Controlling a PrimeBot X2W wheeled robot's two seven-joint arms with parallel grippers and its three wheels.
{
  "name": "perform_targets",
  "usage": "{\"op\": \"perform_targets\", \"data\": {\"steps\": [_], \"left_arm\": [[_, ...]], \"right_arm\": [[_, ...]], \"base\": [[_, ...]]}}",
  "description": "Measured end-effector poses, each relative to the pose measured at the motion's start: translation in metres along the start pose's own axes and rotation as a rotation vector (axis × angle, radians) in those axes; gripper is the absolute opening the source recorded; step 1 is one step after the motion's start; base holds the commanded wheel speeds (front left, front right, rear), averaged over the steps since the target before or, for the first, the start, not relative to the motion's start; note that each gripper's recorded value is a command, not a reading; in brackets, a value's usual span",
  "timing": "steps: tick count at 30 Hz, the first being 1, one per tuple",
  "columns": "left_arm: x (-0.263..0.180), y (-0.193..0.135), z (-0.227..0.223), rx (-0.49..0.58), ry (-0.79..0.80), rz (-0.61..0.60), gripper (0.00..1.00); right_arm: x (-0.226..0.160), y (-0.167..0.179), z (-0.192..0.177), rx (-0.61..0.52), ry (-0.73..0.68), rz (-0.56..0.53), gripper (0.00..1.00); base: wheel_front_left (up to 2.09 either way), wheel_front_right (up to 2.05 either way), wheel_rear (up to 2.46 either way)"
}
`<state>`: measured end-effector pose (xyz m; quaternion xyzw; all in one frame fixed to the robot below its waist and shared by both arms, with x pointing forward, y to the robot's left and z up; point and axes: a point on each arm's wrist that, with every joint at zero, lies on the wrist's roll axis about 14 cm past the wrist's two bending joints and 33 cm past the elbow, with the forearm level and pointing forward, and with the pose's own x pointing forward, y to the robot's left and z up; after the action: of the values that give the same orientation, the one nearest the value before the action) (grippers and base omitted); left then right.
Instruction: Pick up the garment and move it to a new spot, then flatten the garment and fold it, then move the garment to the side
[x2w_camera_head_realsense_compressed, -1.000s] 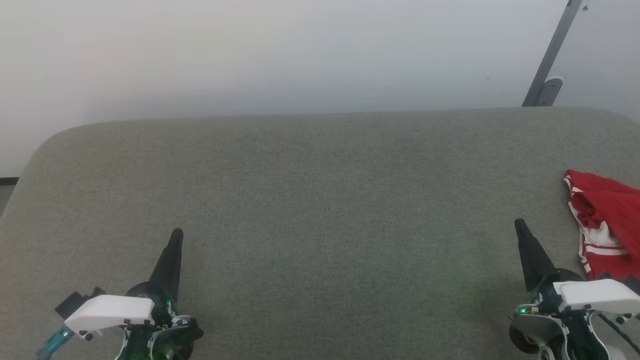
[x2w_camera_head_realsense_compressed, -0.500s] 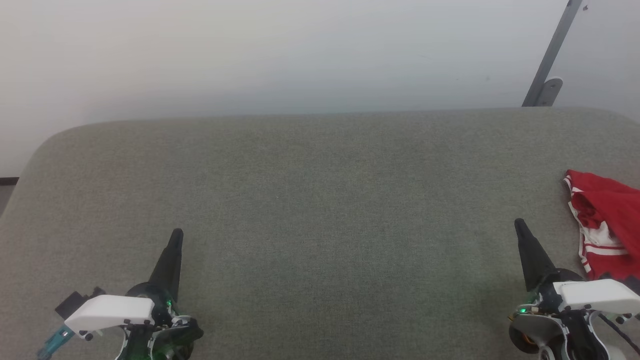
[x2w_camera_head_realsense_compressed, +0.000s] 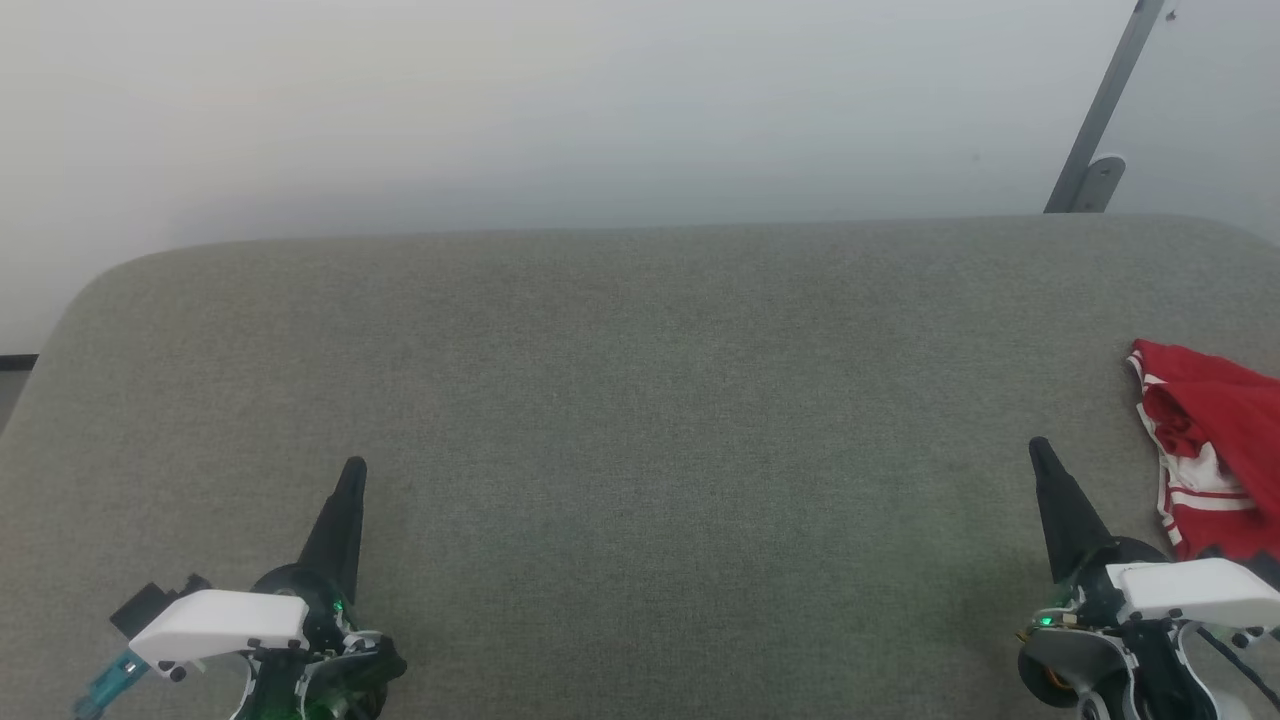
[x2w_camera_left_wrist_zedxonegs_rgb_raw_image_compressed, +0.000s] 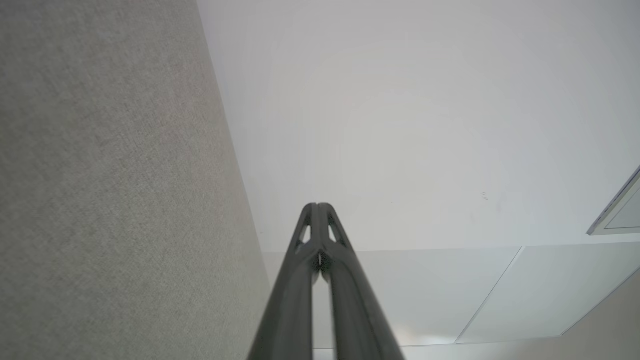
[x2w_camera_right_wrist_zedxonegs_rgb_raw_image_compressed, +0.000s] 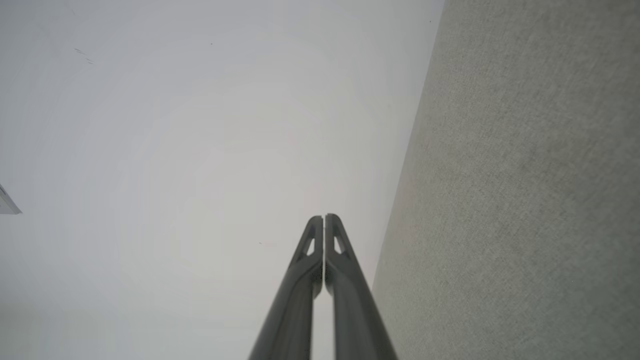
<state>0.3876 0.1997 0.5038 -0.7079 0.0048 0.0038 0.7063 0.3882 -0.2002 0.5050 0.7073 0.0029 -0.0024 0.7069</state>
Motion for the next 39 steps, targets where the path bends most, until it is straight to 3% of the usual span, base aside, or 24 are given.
{"op": "perform_targets", "data": {"steps": [39], "left_arm": [[0.0000,0.0000,0.0000,0.000,0.000,0.000,0.00]], "right_arm": [[0.0000,0.0000,0.0000,0.000,0.000,0.000,0.00]], "base": [[0.00,0.00,0.00]]}}
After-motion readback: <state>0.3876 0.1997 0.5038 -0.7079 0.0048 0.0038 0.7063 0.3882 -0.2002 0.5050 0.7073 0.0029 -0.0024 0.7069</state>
